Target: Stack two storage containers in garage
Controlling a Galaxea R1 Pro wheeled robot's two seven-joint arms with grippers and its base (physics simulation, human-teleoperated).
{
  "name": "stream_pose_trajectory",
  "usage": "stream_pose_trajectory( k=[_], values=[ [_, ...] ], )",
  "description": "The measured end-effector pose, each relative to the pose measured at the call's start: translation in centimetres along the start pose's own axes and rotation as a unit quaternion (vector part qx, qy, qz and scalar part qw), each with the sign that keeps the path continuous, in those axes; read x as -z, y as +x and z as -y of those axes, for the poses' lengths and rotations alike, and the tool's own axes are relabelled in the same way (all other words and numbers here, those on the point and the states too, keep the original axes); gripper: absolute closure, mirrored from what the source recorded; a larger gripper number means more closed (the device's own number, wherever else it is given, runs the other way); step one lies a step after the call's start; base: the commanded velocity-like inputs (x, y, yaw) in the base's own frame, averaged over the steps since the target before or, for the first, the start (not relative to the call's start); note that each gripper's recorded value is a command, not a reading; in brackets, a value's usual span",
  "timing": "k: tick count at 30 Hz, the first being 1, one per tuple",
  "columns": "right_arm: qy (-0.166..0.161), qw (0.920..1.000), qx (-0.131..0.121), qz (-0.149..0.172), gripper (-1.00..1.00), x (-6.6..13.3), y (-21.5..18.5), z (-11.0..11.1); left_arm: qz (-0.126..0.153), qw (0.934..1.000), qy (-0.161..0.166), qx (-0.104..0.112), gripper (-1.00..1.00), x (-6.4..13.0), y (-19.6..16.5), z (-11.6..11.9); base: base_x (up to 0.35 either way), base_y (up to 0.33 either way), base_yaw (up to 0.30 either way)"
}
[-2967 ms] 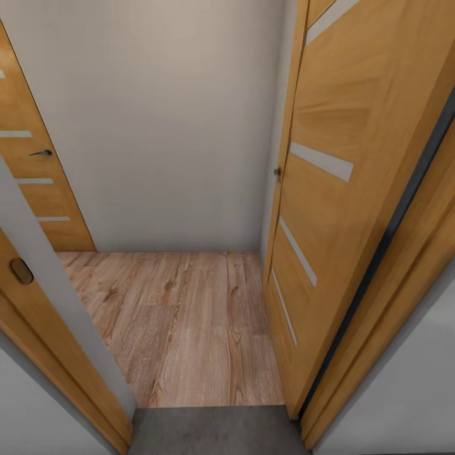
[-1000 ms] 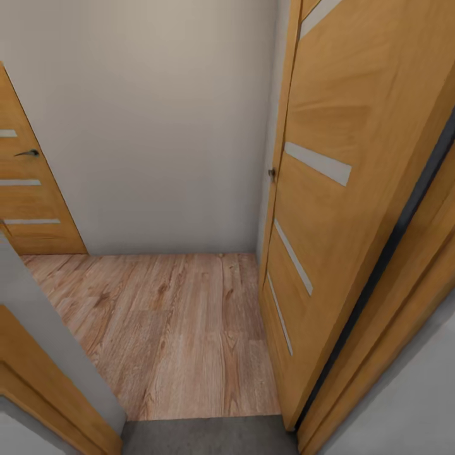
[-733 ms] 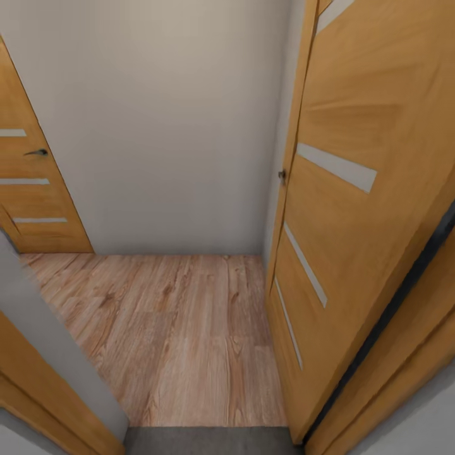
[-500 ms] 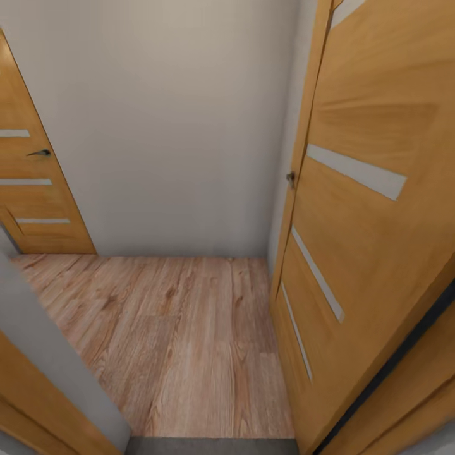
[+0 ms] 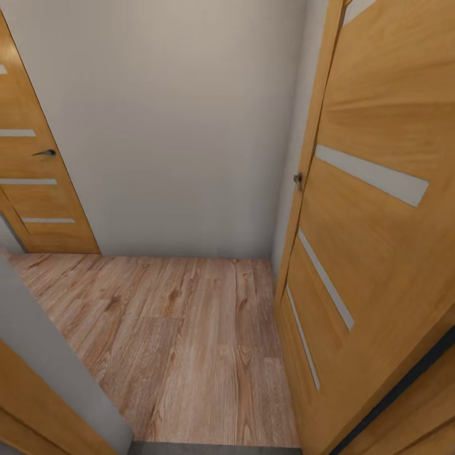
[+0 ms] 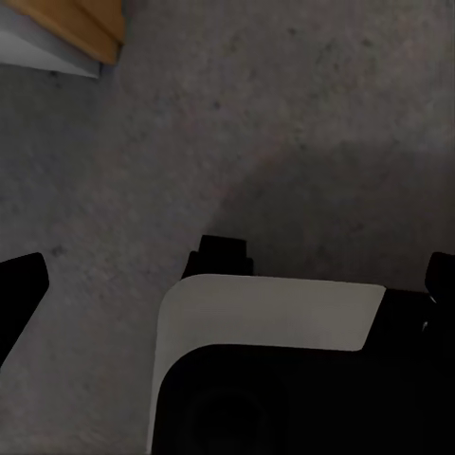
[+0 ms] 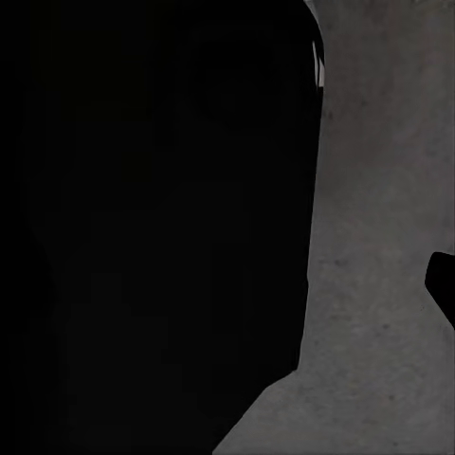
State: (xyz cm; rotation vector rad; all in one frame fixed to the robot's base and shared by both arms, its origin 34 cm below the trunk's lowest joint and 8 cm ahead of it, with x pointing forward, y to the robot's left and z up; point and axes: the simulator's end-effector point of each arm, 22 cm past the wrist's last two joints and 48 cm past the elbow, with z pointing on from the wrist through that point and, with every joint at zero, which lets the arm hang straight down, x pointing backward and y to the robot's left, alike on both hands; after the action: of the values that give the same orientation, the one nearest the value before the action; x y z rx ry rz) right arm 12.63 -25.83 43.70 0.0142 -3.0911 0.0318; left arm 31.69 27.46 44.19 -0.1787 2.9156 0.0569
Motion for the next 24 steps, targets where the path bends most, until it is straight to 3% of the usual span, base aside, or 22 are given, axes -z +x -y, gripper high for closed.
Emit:
stream_pose_trajectory(
  k=[24],
  values=[
    [0.001,1.0000,-0.001,0.004,-1.00,0.01,-0.33,0.07,0.003,1.0000,0.002,0.000,-1.00,0.08,-0.26,0.20,0.007,0.000,0.031]
  ],
)
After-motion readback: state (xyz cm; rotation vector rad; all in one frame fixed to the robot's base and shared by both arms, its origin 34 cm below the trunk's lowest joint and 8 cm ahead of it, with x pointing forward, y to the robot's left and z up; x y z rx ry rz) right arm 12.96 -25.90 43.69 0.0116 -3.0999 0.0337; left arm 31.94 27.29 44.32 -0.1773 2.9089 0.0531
